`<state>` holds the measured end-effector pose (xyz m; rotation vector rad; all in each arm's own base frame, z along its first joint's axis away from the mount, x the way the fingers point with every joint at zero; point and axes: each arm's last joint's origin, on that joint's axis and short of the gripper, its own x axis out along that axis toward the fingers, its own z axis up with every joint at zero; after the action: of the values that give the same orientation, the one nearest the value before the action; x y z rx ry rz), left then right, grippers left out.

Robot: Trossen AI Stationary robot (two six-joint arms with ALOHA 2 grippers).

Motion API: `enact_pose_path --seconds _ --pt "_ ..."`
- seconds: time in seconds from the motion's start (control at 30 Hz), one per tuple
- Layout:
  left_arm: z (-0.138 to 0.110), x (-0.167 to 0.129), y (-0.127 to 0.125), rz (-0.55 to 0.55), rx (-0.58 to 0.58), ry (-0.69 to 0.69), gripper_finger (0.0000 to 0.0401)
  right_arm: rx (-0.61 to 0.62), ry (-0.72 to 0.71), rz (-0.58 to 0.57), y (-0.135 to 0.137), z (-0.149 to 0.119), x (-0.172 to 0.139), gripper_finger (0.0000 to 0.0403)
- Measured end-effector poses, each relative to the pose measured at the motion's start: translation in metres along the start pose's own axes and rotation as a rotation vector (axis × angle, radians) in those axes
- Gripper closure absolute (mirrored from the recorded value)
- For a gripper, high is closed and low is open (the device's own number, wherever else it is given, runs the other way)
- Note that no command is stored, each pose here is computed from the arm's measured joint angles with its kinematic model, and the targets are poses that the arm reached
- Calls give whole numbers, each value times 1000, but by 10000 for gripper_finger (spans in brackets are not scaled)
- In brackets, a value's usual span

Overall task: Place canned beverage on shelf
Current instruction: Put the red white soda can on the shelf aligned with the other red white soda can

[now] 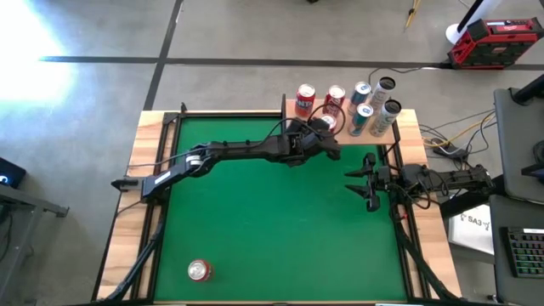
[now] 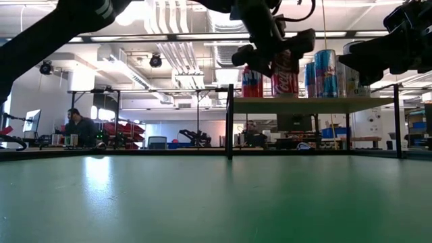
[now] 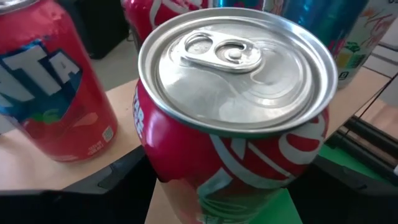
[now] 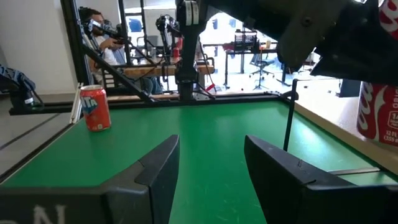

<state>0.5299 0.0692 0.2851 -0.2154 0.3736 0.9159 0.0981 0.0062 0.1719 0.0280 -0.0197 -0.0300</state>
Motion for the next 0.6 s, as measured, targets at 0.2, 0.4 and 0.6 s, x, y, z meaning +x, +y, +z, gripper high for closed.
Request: enact_pose_path --seconds 0.2,0.4,0.6 --pt "8 1 -3 -41 48 -55 112 0 1 0 0 0 0 229" --pt "11 3 -3 -102 133 -60 112 0 1 0 0 0 0 229" --pt "13 7 1 -133 182 -52 112 0 1 0 0 0 0 229"
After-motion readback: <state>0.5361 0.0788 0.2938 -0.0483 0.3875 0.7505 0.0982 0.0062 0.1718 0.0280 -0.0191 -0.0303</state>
